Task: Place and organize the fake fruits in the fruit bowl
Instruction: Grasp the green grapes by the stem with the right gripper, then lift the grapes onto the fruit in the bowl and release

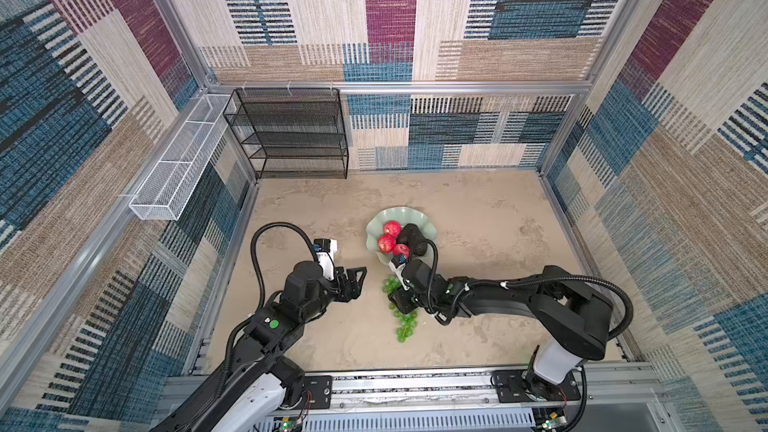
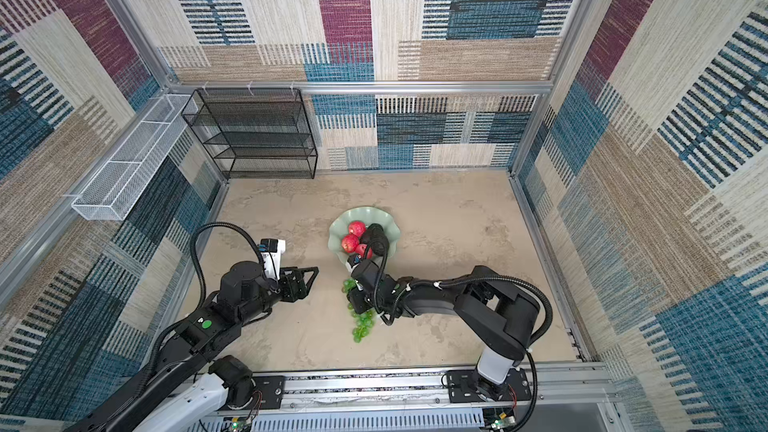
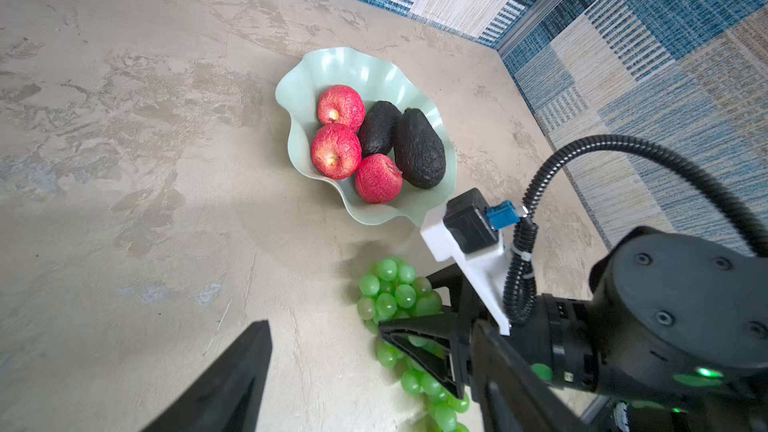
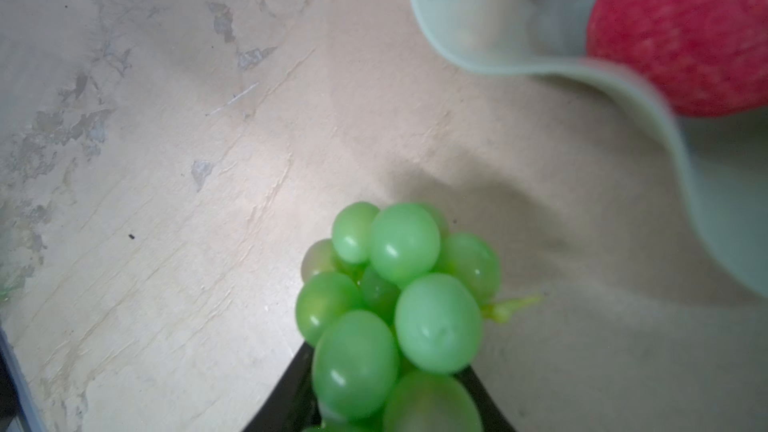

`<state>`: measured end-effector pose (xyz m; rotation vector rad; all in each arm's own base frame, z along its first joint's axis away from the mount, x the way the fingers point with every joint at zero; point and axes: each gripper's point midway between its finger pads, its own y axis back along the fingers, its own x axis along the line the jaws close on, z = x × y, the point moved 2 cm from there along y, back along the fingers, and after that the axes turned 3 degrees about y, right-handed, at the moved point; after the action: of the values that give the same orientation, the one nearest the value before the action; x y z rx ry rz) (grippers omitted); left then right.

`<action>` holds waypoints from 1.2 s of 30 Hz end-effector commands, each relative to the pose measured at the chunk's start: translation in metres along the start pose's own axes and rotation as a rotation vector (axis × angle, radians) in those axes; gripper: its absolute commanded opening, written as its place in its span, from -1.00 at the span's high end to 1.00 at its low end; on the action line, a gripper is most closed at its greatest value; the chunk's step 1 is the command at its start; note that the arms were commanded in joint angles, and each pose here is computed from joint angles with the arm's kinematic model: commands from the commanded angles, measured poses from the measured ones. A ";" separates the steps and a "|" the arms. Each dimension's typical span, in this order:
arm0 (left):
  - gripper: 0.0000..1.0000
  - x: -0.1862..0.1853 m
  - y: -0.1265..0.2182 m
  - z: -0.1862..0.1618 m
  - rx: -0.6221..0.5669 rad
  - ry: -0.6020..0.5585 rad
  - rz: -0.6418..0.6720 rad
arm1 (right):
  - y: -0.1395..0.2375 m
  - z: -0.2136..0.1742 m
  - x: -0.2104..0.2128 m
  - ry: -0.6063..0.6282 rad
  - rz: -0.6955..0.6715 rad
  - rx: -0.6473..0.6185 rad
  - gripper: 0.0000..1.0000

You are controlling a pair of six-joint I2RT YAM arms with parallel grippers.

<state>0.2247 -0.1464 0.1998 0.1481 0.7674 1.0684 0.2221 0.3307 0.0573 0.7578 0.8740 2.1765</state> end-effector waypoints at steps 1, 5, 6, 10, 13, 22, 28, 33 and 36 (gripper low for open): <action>-0.59 -0.005 -0.002 0.013 -0.049 -0.043 -0.013 | 0.013 0.006 0.000 -0.013 -0.004 -0.039 0.25; -0.59 -0.019 -0.004 0.028 -0.041 -0.099 -0.044 | 0.040 0.022 0.001 -0.038 -0.006 -0.119 0.31; -0.59 -0.021 -0.006 0.031 -0.049 -0.098 -0.048 | 0.048 0.028 0.001 -0.044 -0.012 -0.146 0.32; -0.59 -0.023 -0.012 0.036 -0.101 -0.083 -0.073 | 0.077 0.052 -0.002 -0.062 -0.049 -0.247 0.34; -0.59 -0.024 -0.012 0.040 -0.115 -0.081 -0.074 | 0.094 0.076 -0.007 -0.063 -0.071 -0.302 0.35; -0.59 -0.021 -0.006 0.048 -0.152 -0.105 -0.046 | 0.115 0.169 -0.048 -0.063 -0.105 -0.460 0.35; -0.60 -0.020 0.005 0.056 -0.202 -0.139 -0.030 | 0.074 0.205 -0.072 -0.062 -0.093 -0.444 0.35; -0.62 -0.012 0.008 0.061 -0.218 -0.189 0.031 | 0.020 0.204 -0.089 -0.069 -0.094 -0.356 0.28; -0.65 -0.001 0.008 0.070 -0.246 -0.217 0.108 | 0.006 0.206 -0.102 -0.082 -0.099 -0.343 0.08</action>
<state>0.2542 -0.1383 0.2478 0.0758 0.5226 1.1396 0.4168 0.3216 0.1557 0.6293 0.5018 2.0795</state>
